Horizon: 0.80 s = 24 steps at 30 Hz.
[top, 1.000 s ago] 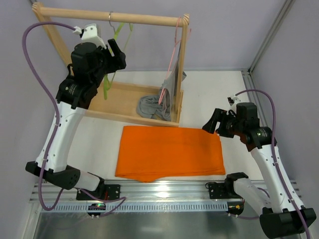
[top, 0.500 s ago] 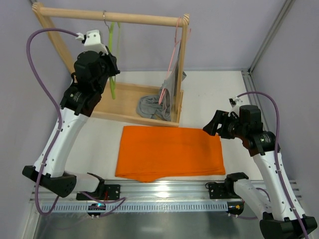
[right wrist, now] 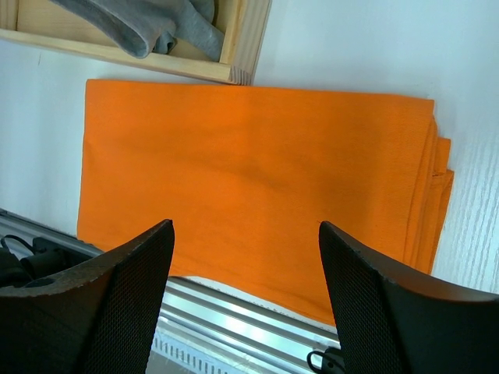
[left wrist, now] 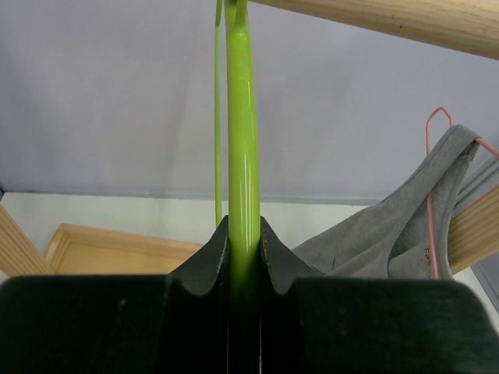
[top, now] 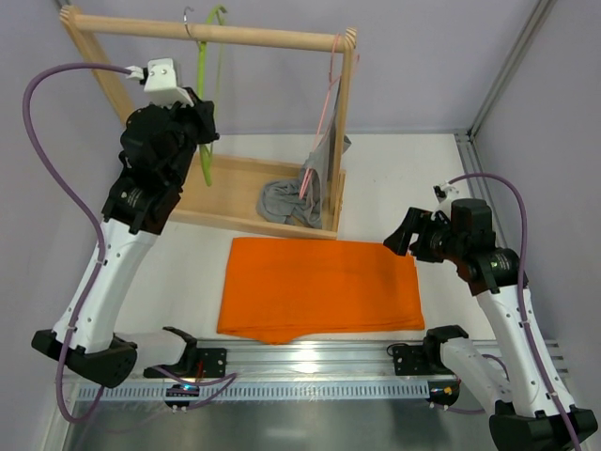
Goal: Place the trousers on the hanger
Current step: Grab a hanger with the left arm
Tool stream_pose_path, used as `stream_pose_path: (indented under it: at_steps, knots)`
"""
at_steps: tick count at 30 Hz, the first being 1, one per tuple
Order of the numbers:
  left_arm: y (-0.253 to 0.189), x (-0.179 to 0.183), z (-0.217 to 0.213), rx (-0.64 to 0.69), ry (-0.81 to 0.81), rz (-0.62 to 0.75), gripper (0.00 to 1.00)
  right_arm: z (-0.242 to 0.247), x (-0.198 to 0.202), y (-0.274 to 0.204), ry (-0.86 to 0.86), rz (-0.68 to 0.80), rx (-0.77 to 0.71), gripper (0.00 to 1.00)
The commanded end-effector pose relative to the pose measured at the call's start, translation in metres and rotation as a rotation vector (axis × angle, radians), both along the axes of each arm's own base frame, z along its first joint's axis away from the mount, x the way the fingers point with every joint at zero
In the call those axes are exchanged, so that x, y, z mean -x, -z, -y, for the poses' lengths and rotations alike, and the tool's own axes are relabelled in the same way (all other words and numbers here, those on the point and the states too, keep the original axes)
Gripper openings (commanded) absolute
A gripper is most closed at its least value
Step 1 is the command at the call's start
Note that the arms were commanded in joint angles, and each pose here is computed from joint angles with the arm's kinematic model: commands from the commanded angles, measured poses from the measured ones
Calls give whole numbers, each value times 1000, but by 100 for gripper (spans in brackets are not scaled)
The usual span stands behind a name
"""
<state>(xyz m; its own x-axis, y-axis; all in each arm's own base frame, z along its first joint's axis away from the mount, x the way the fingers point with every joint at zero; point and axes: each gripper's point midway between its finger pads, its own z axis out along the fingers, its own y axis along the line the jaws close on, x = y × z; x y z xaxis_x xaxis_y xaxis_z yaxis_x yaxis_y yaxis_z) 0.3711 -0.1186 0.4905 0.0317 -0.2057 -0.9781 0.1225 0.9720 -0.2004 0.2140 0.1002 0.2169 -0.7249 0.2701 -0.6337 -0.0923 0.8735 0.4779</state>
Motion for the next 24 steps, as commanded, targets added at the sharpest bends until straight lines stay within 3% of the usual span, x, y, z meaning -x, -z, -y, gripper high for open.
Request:
stream_pose_path:
  at_steps: [1,10,18,21,24]
  knots:
    - [-41,27,-13,70,-3,131,0,2,2,-5,14,19,3,77]
    - [16,54,-14,75,45,-9,0,10,13,8,-4,-14,66,77]
    - [137,78,2,166,110,-313,0,1,25,29,1,-86,10,77]
    - [166,85,15,231,149,-382,0,-6,29,38,13,-101,10,76]
    - [197,100,23,216,144,-437,0,-16,33,43,-9,-108,52,76]
